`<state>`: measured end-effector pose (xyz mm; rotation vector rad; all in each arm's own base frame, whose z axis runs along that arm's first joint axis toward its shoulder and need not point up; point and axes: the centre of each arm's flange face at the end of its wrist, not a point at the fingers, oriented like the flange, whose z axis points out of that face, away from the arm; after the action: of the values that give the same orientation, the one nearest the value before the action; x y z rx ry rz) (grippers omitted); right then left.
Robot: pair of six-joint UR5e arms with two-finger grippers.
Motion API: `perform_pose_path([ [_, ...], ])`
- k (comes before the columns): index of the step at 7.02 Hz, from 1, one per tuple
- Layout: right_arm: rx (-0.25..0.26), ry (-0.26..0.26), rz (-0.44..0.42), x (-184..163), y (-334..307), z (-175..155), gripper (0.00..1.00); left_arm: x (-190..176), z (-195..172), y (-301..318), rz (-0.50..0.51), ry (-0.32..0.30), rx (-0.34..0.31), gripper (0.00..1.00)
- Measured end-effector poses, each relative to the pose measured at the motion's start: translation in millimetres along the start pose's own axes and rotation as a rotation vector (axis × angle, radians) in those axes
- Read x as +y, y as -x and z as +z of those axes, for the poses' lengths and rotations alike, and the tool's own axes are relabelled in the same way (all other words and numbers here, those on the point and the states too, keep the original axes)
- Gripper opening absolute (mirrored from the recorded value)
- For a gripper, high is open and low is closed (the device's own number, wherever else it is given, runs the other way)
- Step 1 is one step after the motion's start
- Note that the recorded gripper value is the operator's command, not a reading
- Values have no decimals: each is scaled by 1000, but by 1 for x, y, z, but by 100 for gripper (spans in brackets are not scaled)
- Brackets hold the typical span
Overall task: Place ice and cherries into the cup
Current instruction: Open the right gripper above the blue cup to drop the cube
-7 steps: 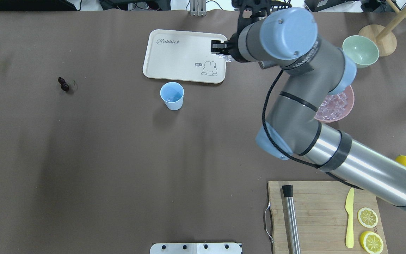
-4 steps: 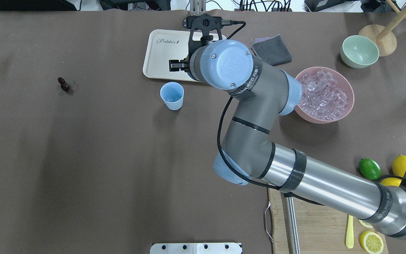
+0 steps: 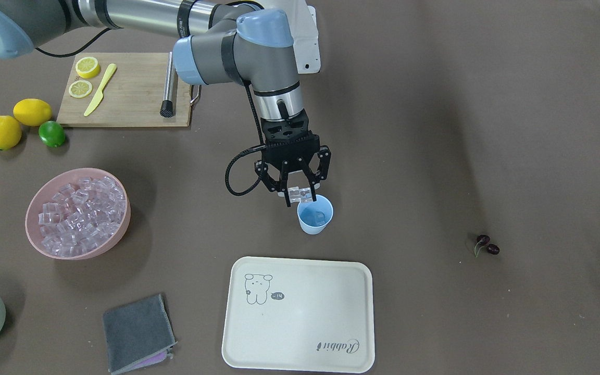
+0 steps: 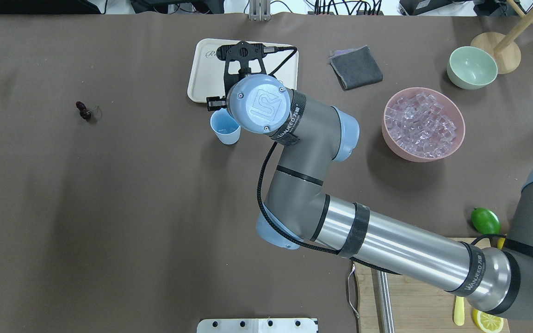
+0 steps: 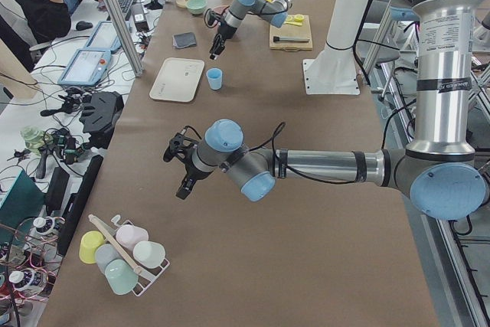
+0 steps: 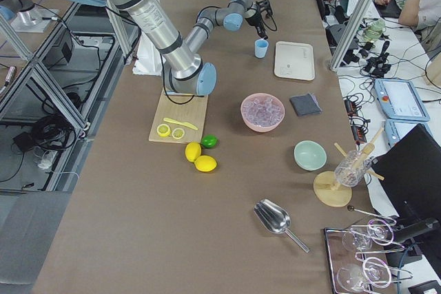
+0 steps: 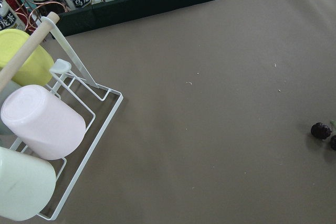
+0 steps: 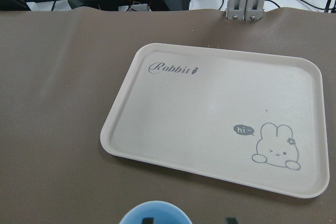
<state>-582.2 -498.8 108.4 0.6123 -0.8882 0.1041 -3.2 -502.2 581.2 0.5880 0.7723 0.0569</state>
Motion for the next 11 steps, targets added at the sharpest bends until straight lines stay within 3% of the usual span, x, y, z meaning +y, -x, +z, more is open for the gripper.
perform_pose_path([
  [4, 30, 29, -34, 1, 29, 26, 0, 2, 4, -2, 2, 9, 3, 98],
  [6, 15, 16, -56, 5, 27, 44, 0, 2, 5, -2, 3, 10, 4, 98],
  [8, 7, 14, -78, 10, 22, 59, 99, 4, 5, -2, 2, 13, 4, 98],
  [11, -23, 10, -88, 9, 20, 47, 100, 6, 5, -2, 0, 15, 3, 98],
])
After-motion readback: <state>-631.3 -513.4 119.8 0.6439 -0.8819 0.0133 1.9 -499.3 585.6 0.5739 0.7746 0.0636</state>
